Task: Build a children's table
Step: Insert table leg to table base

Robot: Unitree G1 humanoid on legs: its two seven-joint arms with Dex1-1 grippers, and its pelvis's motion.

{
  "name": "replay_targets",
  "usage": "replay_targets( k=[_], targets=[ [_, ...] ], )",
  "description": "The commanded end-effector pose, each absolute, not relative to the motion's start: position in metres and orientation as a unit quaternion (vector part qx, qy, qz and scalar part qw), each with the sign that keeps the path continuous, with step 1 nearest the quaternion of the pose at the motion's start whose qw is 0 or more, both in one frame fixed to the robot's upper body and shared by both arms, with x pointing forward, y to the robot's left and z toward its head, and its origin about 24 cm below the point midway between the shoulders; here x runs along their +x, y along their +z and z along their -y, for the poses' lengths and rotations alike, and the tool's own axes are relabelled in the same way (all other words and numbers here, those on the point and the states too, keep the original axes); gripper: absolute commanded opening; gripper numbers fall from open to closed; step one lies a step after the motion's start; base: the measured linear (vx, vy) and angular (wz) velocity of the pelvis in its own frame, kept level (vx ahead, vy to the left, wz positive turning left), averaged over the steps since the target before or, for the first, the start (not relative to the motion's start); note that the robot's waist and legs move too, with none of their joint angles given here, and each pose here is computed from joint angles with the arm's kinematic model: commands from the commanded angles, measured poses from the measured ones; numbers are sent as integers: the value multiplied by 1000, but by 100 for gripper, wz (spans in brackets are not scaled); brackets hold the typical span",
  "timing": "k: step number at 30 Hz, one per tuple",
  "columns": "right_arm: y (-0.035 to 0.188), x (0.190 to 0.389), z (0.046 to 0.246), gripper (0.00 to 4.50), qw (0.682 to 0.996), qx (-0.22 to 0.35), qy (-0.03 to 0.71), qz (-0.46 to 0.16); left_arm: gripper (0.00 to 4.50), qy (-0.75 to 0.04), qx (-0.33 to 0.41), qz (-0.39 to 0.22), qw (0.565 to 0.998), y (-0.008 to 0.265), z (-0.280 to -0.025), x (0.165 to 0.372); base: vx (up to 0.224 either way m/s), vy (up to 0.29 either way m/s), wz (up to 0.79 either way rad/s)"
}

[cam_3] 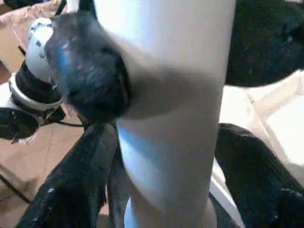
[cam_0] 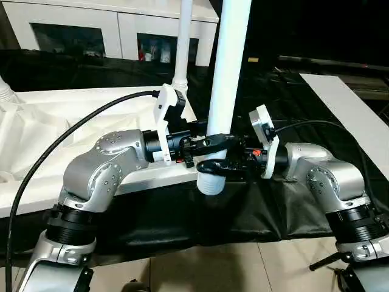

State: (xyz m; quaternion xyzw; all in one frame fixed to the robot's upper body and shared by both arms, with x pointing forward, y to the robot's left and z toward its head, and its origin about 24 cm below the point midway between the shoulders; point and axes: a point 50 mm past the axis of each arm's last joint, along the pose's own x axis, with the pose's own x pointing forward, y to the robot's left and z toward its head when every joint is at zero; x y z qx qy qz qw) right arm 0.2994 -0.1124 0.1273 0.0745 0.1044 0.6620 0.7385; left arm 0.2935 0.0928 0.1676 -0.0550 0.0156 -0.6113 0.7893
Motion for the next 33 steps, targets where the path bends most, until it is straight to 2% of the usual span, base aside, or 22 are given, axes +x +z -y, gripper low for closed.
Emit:
replay_targets(
  k=[1,12,16,22,27,28,29,30,33],
  targets=[
    [128,300,117,312,739,65,661,-113,195,-619,-43,-13,784,169,-90,293,0,0,0],
    [124,297,119,207,731,62,668,-125,195,-636,-32,-23,771,166,-88,290,0,0,0],
    [123,296,118,190,728,62,671,-128,195,-638,-34,-22,769,166,-86,289,0,0,0],
    [120,294,117,188,724,59,674,-133,195,-635,-40,-17,772,167,-84,290,0,0,0],
    [119,296,116,188,739,53,659,-129,195,-644,-39,-21,764,167,-83,288,0,0,0],
    [119,296,116,223,738,54,660,-130,195,-646,-39,-21,762,167,-83,288,0,0,0],
    [119,296,116,223,736,54,662,-131,195,-647,-39,-21,762,167,-83,288,0,0,0],
    [119,296,116,258,736,54,662,-131,195,-647,-39,-21,762,167,-83,288,0,0,0],
    [119,296,115,267,738,42,661,-131,195,-658,-40,-24,751,166,-82,284,0,0,0]
  ],
)
